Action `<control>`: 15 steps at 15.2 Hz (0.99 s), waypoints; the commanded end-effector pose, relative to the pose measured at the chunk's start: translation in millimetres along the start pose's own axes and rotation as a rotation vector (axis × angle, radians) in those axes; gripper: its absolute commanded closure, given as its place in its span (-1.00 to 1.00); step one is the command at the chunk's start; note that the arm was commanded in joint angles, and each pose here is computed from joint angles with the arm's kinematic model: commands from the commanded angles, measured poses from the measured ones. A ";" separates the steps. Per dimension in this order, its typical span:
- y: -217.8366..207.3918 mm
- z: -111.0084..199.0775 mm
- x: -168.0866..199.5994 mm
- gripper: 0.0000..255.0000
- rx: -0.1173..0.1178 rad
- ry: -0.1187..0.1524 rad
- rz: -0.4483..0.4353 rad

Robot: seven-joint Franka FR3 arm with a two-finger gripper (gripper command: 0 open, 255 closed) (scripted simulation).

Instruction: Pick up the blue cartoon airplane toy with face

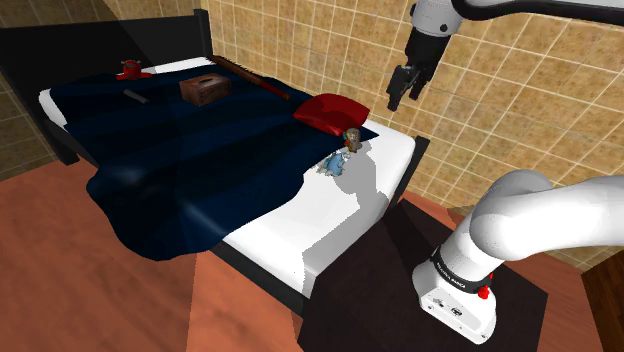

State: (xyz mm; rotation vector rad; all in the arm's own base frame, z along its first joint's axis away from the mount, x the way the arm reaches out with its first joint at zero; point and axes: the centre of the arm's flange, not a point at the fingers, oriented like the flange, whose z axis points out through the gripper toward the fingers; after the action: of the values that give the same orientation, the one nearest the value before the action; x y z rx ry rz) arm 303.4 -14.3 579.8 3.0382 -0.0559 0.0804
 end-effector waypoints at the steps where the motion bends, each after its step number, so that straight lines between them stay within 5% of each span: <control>1: 0.0 0.0 0.0 -1.00 0.000 0.000 0.000; 15: 74.6 153.0 73.2 -1.00 0.065 0.059 -0.033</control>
State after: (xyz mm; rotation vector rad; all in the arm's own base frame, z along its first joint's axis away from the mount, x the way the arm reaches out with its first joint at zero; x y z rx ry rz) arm 373.0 -102.0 450.2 3.0948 -0.0035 0.1615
